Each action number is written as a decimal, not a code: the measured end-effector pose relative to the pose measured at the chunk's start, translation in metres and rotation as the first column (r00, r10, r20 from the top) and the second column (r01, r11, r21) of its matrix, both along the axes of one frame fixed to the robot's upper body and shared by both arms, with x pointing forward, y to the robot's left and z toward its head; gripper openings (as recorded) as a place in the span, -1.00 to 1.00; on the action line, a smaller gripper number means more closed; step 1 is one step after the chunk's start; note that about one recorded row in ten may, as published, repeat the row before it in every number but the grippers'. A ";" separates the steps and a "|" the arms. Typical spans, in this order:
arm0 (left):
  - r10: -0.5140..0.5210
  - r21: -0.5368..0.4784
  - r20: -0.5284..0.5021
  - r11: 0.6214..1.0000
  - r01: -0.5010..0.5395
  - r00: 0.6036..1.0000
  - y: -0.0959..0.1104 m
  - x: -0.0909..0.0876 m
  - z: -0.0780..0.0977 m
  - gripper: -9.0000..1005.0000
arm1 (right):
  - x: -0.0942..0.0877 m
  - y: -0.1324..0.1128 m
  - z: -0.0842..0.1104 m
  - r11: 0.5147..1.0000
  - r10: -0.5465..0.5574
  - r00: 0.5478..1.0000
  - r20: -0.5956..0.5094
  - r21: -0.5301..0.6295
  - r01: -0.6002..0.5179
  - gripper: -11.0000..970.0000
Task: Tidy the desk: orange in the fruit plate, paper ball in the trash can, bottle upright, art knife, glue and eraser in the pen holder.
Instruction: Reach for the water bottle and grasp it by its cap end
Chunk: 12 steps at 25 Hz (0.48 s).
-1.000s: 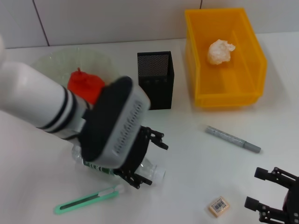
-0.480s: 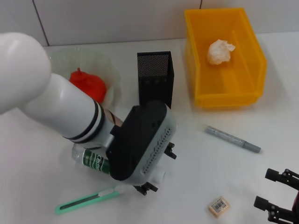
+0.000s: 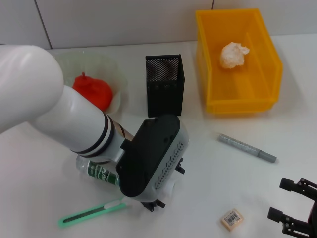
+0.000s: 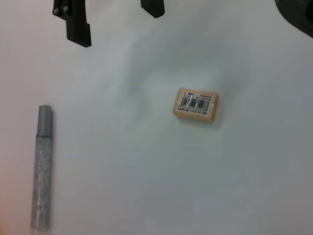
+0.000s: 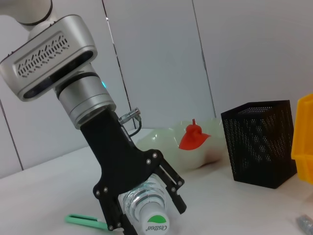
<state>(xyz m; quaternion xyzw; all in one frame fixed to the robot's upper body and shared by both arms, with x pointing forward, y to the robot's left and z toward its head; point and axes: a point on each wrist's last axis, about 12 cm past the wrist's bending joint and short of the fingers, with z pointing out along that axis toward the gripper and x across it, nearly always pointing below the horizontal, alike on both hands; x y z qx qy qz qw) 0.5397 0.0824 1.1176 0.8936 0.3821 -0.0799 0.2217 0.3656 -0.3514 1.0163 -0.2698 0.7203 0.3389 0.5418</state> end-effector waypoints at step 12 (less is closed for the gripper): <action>0.003 0.048 0.036 0.999 -0.004 0.999 -0.003 -0.001 -0.008 0.20 | -0.003 0.002 -0.002 1.000 0.003 1.000 -0.011 -0.001 -0.003 0.64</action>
